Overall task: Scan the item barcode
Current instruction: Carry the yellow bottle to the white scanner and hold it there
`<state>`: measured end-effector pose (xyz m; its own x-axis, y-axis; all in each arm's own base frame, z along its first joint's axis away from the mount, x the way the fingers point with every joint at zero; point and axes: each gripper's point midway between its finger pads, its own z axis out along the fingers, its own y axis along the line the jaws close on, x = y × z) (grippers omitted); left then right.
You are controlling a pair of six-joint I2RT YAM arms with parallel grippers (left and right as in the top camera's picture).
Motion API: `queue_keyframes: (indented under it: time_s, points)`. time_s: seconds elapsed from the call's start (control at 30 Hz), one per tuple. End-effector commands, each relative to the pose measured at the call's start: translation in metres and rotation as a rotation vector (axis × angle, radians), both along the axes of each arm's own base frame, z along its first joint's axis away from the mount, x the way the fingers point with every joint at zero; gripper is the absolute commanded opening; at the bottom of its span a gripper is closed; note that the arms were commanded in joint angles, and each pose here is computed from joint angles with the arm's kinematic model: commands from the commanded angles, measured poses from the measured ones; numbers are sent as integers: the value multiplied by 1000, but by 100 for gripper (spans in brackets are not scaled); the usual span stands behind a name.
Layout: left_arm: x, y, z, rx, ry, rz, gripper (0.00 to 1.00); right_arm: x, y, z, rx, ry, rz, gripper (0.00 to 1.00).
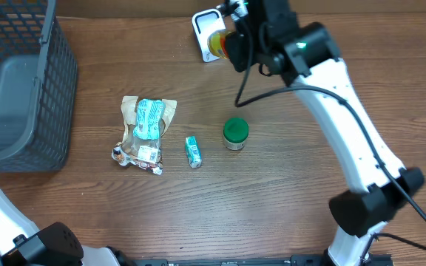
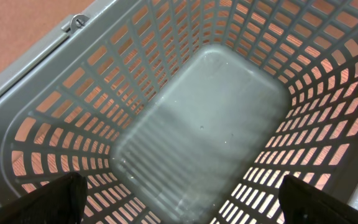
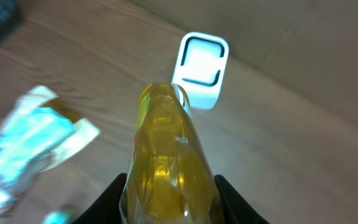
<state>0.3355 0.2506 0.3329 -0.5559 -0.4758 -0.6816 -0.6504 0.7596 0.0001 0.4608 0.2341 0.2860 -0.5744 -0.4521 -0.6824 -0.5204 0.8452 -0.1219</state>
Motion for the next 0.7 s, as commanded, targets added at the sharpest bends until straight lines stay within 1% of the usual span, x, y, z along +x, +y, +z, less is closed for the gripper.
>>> queue_keyframes:
  time_s: [0.0, 0.13, 0.27, 0.37, 0.67]
  points:
    - [3, 0, 4, 11, -4, -21, 99, 19, 0, 2, -146, -116, 58, 12]
    - [3, 0, 4, 12, -4, -21, 100, 41, 13, -10, -229, -191, 129, 12]
    - [3, 0, 4, 11, -4, -21, 99, 68, 19, -18, -321, -281, 133, 11]
    - [3, 0, 4, 11, -4, -21, 100, 80, 24, -22, -371, -331, 148, 11]
    - [3, 0, 4, 12, -4, -21, 100, 123, 29, -14, -437, -519, 56, 10]
